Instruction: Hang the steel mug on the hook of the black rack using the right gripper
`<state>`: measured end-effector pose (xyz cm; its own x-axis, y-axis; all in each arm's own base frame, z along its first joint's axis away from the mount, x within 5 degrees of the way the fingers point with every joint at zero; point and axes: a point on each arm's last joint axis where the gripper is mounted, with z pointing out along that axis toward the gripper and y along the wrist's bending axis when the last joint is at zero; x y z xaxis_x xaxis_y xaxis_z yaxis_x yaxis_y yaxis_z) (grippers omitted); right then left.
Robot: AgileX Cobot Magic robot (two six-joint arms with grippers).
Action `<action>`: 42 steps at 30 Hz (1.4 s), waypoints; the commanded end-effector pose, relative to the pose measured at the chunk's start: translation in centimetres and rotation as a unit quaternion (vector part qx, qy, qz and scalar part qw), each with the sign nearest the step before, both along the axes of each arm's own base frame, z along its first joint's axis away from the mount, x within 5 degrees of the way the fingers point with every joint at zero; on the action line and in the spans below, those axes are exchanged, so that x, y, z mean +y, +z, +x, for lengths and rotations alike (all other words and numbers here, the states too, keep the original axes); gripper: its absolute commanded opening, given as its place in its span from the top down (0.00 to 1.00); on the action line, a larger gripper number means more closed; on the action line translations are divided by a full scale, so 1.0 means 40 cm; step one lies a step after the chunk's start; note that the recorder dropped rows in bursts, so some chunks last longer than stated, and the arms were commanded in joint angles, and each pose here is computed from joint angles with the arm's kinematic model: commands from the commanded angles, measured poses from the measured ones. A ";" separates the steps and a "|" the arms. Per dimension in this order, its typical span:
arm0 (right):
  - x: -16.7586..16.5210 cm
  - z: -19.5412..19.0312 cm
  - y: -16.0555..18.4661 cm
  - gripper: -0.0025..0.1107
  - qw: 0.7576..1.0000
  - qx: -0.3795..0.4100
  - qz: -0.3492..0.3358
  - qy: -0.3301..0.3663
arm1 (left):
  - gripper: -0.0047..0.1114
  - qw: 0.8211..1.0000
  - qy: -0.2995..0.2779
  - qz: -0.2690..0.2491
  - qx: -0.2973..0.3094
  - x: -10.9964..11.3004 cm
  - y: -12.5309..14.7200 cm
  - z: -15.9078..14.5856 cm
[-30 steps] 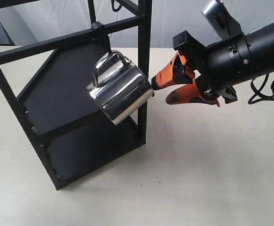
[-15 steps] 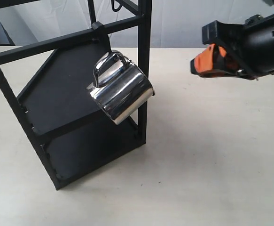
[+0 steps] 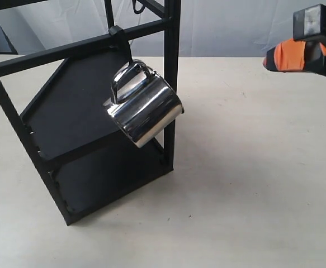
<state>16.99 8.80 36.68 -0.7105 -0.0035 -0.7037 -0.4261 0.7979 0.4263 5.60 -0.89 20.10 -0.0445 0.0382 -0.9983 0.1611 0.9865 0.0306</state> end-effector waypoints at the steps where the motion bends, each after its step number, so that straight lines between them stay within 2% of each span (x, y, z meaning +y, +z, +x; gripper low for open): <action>1: -0.015 -0.004 0.016 0.99 0.998 -0.055 -0.020 -0.012 | 0.95 1.000 -0.002 -0.002 -0.005 -0.001 0.002 -0.001; 5: -0.045 -0.037 -0.006 0.99 0.987 -0.153 -0.029 -0.047 | 0.95 1.000 -0.002 -0.002 -0.005 -0.001 0.002 -0.001; 10: -0.109 -0.104 -0.138 0.99 0.958 -0.241 -0.019 -0.152 | 0.95 1.000 -0.002 -0.002 -0.005 -0.001 0.002 -0.001; 15: -0.175 -0.154 -0.299 0.99 0.935 -0.215 0.022 -0.280 | 0.95 1.000 -0.002 -0.002 -0.005 -0.001 0.002 -0.001; 18: -0.199 -0.182 -0.348 0.99 0.920 -0.213 0.032 -0.326 | 0.95 1.000 -0.002 -0.002 -0.005 -0.001 0.002 -0.001; 25: -0.211 -0.241 -0.402 0.99 0.903 -0.280 0.014 -0.325 | 0.95 1.000 -0.002 -0.002 -0.005 -0.001 0.002 -0.001; 28: -0.211 -0.258 -0.397 0.99 0.895 -0.310 0.024 -0.321 | 0.95 1.000 -0.002 -0.002 -0.005 -0.001 0.002 -0.001; 42: -0.206 -0.269 -0.397 0.99 0.896 -0.316 0.032 -0.309 | 0.95 1.000 -0.002 -0.002 -0.005 -0.001 0.002 -0.001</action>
<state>6.26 0.61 20.92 -0.0273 0.3239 -0.9457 -0.0887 0.9415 0.3251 5.60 -0.89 20.10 -0.0445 0.0382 -0.9983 0.1611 0.9865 0.0306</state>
